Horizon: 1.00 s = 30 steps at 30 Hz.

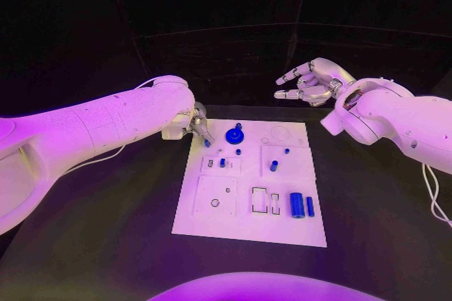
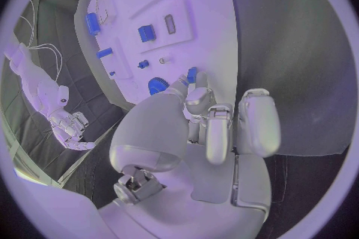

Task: Assemble the parts on the task board

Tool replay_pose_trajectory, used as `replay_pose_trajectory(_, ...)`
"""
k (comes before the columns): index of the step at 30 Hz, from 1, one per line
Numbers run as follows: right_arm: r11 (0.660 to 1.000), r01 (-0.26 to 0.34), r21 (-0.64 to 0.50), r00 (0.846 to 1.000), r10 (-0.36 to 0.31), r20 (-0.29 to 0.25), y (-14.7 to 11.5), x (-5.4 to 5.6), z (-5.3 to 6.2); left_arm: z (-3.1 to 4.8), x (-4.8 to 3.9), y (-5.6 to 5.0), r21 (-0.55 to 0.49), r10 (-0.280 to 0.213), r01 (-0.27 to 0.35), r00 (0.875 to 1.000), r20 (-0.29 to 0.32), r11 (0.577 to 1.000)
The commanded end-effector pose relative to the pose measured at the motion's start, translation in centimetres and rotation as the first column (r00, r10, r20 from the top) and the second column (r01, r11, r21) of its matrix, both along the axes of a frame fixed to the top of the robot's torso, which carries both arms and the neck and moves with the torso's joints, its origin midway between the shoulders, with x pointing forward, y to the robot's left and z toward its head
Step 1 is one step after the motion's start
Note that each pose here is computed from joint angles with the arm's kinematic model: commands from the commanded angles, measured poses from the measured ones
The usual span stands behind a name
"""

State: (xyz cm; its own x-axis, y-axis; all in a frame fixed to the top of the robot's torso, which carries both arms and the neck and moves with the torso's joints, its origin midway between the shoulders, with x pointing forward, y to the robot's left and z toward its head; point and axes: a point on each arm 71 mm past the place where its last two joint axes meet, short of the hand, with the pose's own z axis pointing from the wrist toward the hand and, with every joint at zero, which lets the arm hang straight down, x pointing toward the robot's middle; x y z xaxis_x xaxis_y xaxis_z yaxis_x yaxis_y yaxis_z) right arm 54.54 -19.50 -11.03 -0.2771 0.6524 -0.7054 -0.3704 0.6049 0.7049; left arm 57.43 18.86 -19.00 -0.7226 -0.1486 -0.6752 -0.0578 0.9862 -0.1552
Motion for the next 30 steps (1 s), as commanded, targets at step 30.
replay_pose_trajectory(30,1.0,-0.01,-0.003,1.0,0.01,0.002,-0.2,0.0,0.1,0.97,-3.09,0.9,-0.21,-0.019,0.044,0.993,0.119,0.977)
